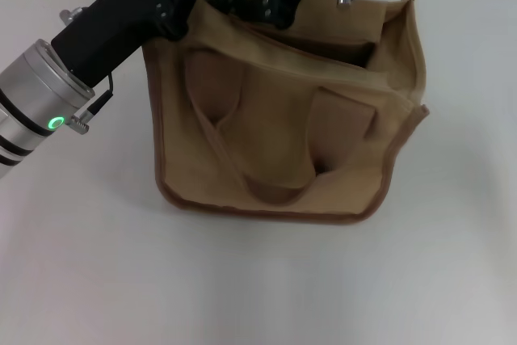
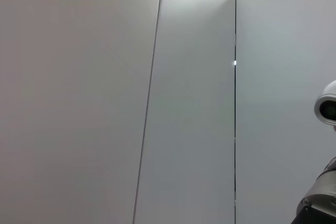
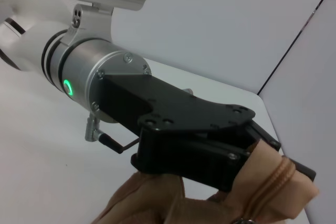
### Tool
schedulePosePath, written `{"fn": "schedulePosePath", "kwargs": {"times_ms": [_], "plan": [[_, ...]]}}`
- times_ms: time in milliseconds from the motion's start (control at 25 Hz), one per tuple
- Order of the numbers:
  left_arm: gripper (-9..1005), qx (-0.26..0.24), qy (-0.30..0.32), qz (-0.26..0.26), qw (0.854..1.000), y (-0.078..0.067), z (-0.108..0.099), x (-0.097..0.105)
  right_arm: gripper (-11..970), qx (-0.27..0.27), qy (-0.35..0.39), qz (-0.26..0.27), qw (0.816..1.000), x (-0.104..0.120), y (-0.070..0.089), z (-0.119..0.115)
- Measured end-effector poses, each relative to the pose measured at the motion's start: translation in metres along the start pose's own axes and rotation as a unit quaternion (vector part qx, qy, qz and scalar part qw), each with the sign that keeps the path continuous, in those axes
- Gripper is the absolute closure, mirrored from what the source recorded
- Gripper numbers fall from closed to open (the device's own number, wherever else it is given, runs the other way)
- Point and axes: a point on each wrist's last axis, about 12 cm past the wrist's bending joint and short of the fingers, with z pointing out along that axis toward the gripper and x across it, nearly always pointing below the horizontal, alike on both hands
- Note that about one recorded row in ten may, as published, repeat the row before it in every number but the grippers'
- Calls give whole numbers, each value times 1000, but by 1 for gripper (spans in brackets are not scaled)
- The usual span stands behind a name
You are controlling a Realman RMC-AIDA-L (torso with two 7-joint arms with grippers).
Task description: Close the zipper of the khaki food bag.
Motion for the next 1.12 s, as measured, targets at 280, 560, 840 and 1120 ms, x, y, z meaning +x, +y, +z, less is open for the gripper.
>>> {"fn": "schedulePosePath", "kwargs": {"times_ms": [280,560,840,1120], "plan": [[974,-7,7,1,1000,2,-1,1,835,10,-1,-2,1000,2,1,-6],[974,-24,5,3,1000,4,-3,2,861,24,-1,-5,1000,3,4,-15],[974,-24,4,3,1000,5,-2,1,954,22,-1,-2,1000,5,5,-14],[974,-22,3,4,1000,5,-1,1,959,11,-6,0,1000,3,7,-14]]}}
